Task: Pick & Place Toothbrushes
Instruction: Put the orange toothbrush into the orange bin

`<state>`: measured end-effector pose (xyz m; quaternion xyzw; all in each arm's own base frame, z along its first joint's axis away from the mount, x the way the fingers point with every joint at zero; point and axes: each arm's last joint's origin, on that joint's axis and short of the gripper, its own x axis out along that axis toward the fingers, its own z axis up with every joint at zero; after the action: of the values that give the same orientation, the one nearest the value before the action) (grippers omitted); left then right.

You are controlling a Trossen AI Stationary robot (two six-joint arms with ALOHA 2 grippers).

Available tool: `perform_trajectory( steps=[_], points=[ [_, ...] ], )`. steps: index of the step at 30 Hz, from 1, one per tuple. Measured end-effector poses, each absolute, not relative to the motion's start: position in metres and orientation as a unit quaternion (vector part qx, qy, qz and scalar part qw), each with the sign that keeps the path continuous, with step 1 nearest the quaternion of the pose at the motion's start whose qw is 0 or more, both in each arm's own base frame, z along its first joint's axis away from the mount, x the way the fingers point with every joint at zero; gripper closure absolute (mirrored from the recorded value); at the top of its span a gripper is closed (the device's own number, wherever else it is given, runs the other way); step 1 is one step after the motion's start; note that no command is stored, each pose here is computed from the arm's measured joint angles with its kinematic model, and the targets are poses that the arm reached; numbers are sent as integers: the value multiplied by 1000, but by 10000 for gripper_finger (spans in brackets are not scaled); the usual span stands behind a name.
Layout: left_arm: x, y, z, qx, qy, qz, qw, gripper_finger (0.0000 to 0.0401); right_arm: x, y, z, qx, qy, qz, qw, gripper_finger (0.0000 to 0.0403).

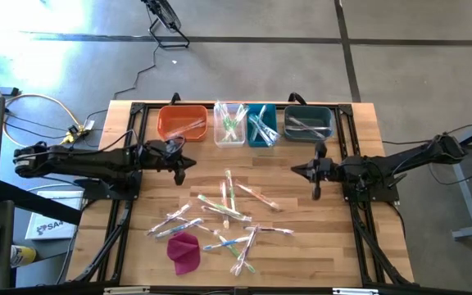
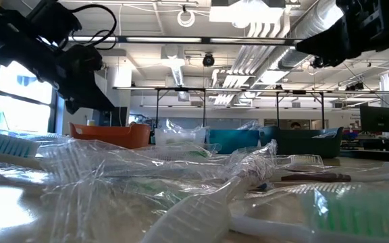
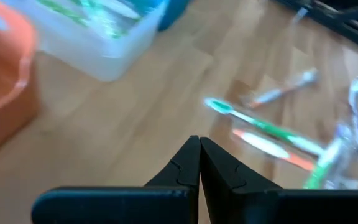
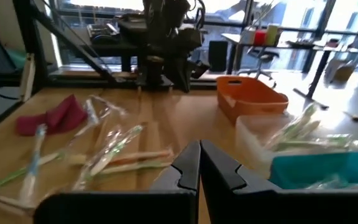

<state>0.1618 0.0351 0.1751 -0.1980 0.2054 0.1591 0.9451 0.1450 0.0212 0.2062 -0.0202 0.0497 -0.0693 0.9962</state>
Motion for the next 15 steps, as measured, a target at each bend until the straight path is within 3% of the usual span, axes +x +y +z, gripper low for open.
perform_trajectory(
  steps=[15],
  points=[
    [177, 23, 205, -164, 59, 99, 980, 392, 144, 21, 203, -43, 67, -62, 995, 399]
  ],
)
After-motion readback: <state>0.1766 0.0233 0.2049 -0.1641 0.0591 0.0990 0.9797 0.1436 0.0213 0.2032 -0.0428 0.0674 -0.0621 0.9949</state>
